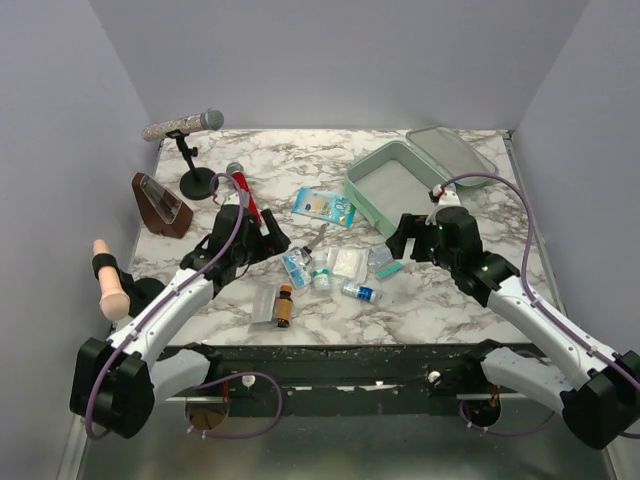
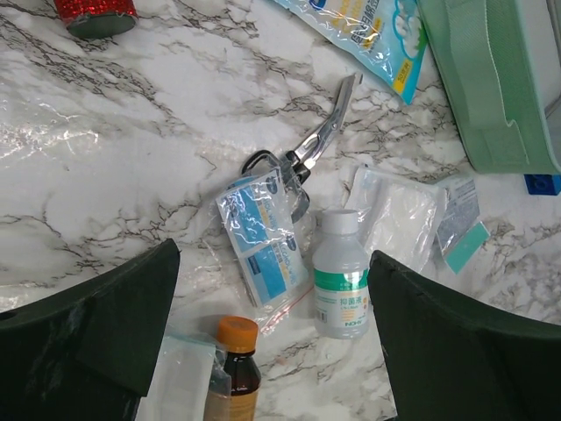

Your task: Organize the medicine kit

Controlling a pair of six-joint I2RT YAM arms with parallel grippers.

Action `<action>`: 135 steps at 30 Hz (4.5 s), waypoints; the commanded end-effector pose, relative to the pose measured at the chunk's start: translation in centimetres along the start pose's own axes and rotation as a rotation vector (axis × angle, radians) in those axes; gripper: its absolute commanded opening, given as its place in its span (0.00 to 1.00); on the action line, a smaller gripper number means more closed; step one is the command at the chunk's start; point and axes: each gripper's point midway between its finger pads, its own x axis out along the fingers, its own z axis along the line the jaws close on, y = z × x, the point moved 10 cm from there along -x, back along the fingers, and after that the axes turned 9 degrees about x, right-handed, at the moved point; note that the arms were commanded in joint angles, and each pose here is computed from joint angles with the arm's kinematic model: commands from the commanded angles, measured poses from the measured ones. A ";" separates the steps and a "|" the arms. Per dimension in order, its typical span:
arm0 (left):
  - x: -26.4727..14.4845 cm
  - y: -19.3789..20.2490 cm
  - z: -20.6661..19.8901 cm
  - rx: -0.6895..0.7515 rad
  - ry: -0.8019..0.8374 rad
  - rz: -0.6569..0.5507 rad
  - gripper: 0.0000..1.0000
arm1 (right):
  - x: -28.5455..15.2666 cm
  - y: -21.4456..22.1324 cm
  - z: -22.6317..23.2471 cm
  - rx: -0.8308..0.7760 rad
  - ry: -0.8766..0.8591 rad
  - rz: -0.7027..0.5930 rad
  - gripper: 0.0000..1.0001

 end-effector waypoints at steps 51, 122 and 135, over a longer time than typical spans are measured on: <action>3.7 6.7 -8.8 0.305 0.026 0.110 0.48 | -0.3 0.8 0.0 0.018 -0.016 0.045 0.93; 15.4 -1.5 -12.2 0.773 0.322 0.322 0.89 | -3.3 1.1 -1.2 0.064 0.057 -0.018 0.93; 18.9 0.2 -12.1 0.779 0.247 0.332 0.74 | -3.6 1.0 -1.2 0.068 0.066 -0.013 0.93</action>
